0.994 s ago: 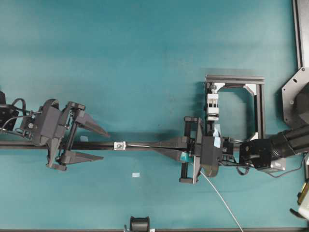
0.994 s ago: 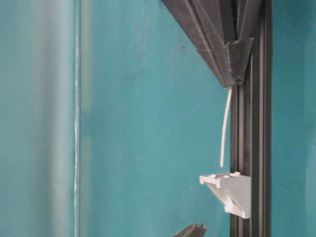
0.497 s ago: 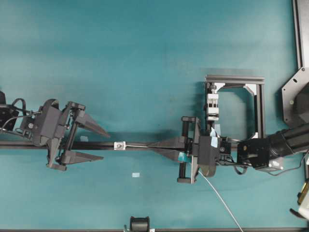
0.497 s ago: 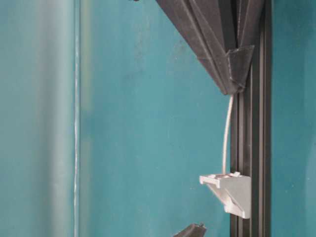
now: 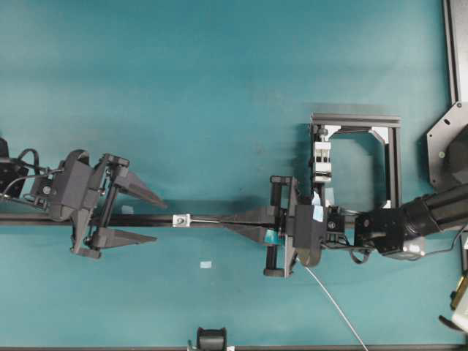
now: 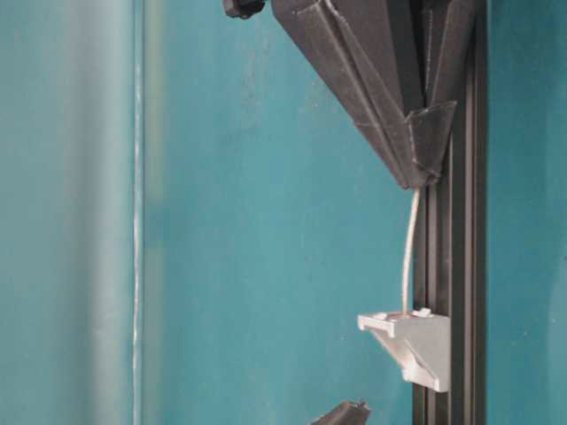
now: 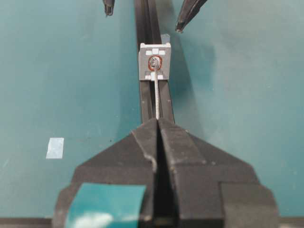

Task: Insert the wire into the hole on the left side and pull it with the left arm.
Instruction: 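Align the wire tip with the bracket hole using the right gripper, then push the wire tip through the bracket hole with the right gripper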

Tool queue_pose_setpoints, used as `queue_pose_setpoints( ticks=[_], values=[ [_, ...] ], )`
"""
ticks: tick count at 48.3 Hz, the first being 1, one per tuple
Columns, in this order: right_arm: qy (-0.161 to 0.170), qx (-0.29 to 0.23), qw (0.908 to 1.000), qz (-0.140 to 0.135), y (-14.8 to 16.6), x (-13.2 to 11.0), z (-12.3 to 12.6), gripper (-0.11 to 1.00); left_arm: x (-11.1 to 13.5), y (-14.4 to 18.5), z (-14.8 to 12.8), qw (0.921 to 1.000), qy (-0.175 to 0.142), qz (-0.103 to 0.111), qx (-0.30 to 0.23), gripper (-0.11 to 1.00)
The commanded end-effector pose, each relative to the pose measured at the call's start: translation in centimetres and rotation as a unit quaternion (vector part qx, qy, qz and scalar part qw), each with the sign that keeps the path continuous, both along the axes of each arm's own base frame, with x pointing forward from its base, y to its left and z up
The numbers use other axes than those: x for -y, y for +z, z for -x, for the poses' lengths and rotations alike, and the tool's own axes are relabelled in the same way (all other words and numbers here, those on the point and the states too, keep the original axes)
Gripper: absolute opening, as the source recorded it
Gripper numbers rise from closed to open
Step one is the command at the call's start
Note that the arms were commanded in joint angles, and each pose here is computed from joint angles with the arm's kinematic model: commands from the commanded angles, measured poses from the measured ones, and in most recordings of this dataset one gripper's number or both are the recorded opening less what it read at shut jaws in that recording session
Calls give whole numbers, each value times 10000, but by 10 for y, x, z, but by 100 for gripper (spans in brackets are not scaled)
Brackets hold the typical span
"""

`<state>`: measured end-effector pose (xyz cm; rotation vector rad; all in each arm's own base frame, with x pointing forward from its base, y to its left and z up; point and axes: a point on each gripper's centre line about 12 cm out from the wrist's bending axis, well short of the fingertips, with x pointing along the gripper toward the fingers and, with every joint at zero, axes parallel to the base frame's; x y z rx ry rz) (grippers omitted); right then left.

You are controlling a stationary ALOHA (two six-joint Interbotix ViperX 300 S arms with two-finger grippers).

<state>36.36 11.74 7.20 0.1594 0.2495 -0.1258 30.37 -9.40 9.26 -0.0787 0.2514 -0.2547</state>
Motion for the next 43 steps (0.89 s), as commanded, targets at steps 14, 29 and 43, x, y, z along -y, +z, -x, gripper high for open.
queue_pose_setpoints(
  ticks=[14, 29, 43],
  values=[
    [-22, 57, 10000, -3, 3, 7, -12, 1, 2, 8, -3, 9999, -24, 40, 156, 91],
    [-54, 84, 10000, -4, 0, 8, -22, 1, 3, 8, -3, 9999, -39, 38, 157, 91],
    [-13, 151, 9999, 19, 3, 9, -28, 1, 3, 8, -3, 9999, -54, 31, 151, 91]
  ],
)
